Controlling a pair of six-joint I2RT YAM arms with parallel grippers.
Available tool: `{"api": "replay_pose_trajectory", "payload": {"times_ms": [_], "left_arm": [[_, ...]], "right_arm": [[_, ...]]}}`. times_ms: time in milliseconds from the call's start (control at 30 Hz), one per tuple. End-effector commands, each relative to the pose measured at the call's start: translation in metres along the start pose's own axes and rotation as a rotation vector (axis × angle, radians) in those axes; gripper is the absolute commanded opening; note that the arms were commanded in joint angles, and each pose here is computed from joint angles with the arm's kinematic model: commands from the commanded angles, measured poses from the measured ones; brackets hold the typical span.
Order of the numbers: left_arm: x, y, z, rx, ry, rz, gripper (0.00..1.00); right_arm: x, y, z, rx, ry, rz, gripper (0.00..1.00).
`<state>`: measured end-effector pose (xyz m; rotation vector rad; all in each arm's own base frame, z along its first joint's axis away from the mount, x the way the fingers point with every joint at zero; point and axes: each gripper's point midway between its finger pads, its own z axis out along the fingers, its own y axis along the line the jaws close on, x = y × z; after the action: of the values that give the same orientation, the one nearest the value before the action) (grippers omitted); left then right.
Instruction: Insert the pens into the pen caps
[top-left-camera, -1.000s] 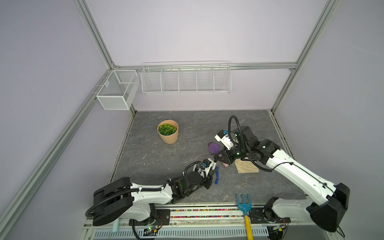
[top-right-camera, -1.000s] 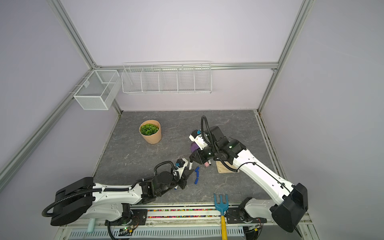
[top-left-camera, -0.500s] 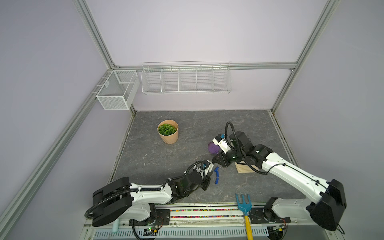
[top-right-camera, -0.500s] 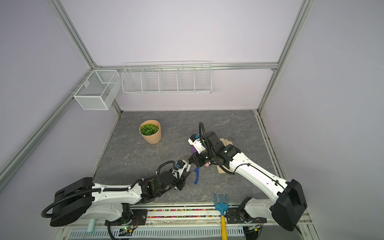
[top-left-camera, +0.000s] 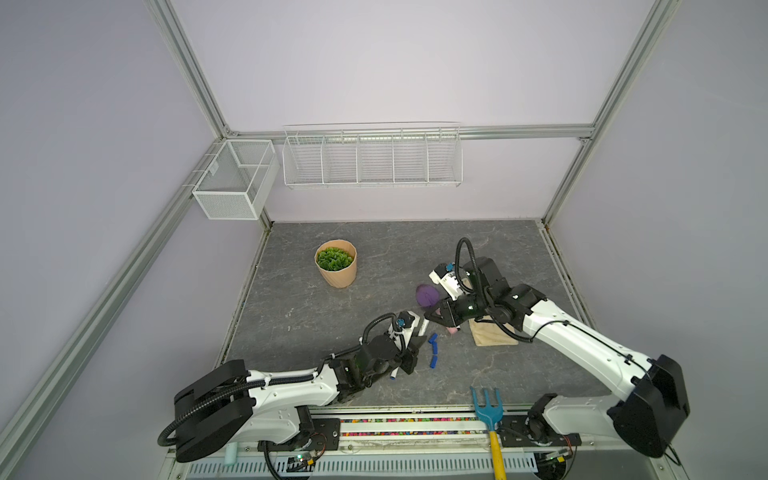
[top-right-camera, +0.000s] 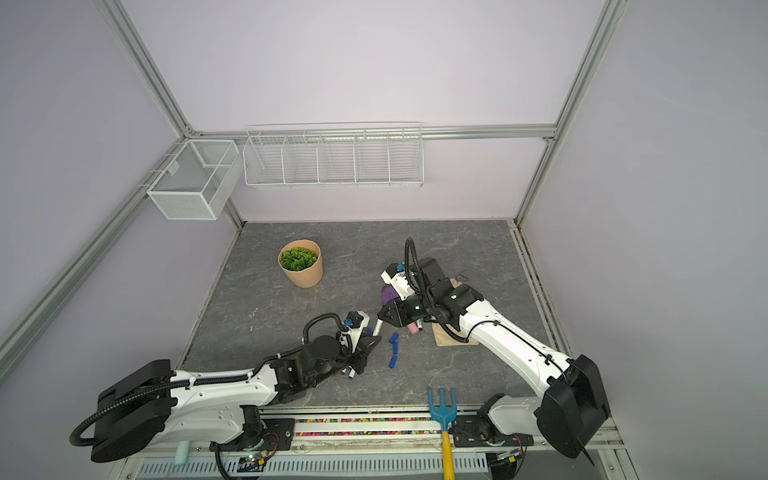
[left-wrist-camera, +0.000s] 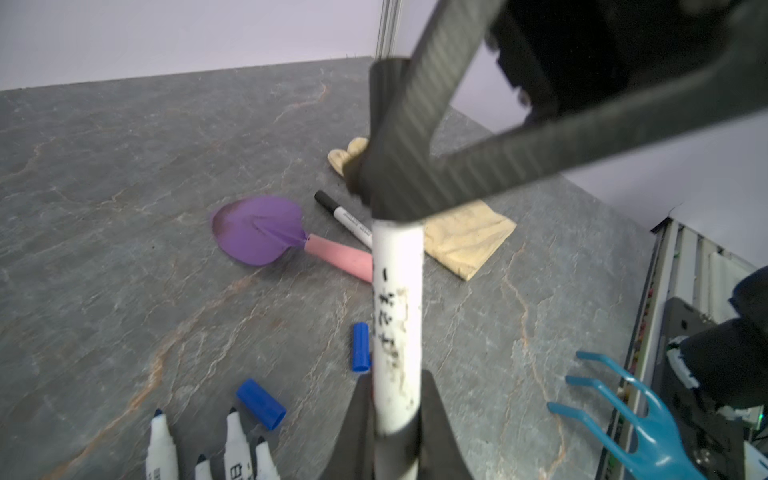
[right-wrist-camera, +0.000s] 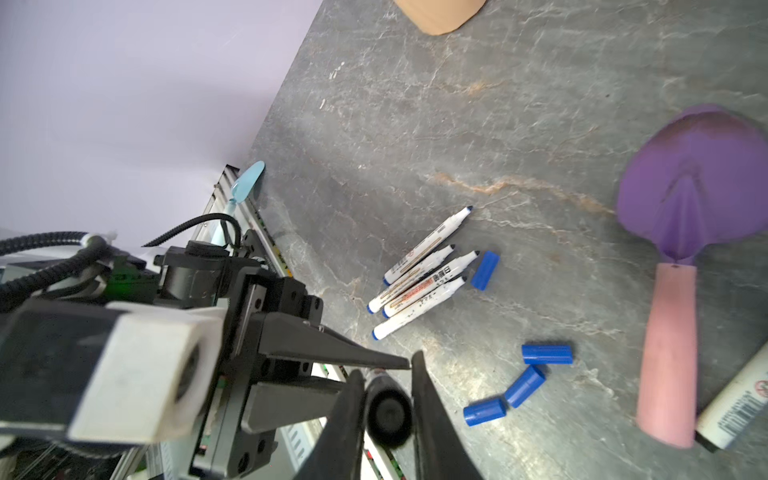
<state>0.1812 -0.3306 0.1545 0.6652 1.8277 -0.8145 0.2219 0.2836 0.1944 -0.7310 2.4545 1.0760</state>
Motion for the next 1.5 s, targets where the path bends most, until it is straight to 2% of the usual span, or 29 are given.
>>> {"api": "replay_pose_trajectory", "payload": {"times_ms": [0, 167, 667, 800, 867, 933, 1000, 1067, 1133, 1233, 1267, 1400, 1467], "left_arm": [[-0.07, -0.014, -0.007, 0.061, -0.255, -0.107, 0.0], [-0.063, -0.015, 0.002, 0.066, -0.246, -0.125, 0.0], [-0.066, -0.022, 0.014, 0.103, -0.263, -0.171, 0.0], [-0.061, -0.014, 0.013, 0.066, -0.248, -0.194, 0.0], [-0.053, -0.008, 0.014, 0.046, -0.204, -0.227, 0.08], [-0.045, 0.005, 0.019, -0.019, -0.099, -0.261, 0.09], [-0.037, 0.028, 0.016, -0.17, -0.026, -0.275, 0.06], [-0.03, 0.056, 0.005, -0.337, -0.008, -0.284, 0.06], [-0.023, 0.073, -0.006, -0.429, -0.013, -0.272, 0.07], [-0.012, 0.087, -0.022, -0.491, -0.013, -0.304, 0.13], [-0.01, 0.088, -0.026, -0.484, -0.017, -0.315, 0.2], [-0.002, 0.082, -0.035, -0.403, -0.03, -0.342, 0.39], [0.001, 0.08, -0.039, -0.38, -0.031, -0.341, 0.42]], "right_arm": [[0.028, -0.014, 0.005, 0.047, 0.119, 0.067, 0.28], [0.021, -0.014, 0.007, 0.04, 0.085, 0.065, 0.3], [-0.002, -0.016, 0.003, 0.053, 0.015, 0.059, 0.13], [-0.013, -0.038, 0.0, 0.124, -0.015, 0.133, 0.1], [-0.014, -0.06, -0.005, 0.204, -0.017, 0.185, 0.1], [-0.011, -0.086, -0.01, 0.289, -0.008, 0.239, 0.1], [-0.001, -0.116, -0.017, 0.4, 0.023, 0.303, 0.09], [0.009, -0.142, -0.022, 0.488, 0.054, 0.353, 0.09], [0.016, -0.164, -0.027, 0.558, 0.068, 0.383, 0.09], [0.023, -0.189, -0.034, 0.652, 0.083, 0.404, 0.09], [0.023, -0.194, -0.035, 0.66, 0.081, 0.414, 0.09], [0.012, -0.192, -0.032, 0.59, 0.008, 0.426, 0.08], [0.008, -0.191, -0.031, 0.577, 0.0, 0.43, 0.07]]}}
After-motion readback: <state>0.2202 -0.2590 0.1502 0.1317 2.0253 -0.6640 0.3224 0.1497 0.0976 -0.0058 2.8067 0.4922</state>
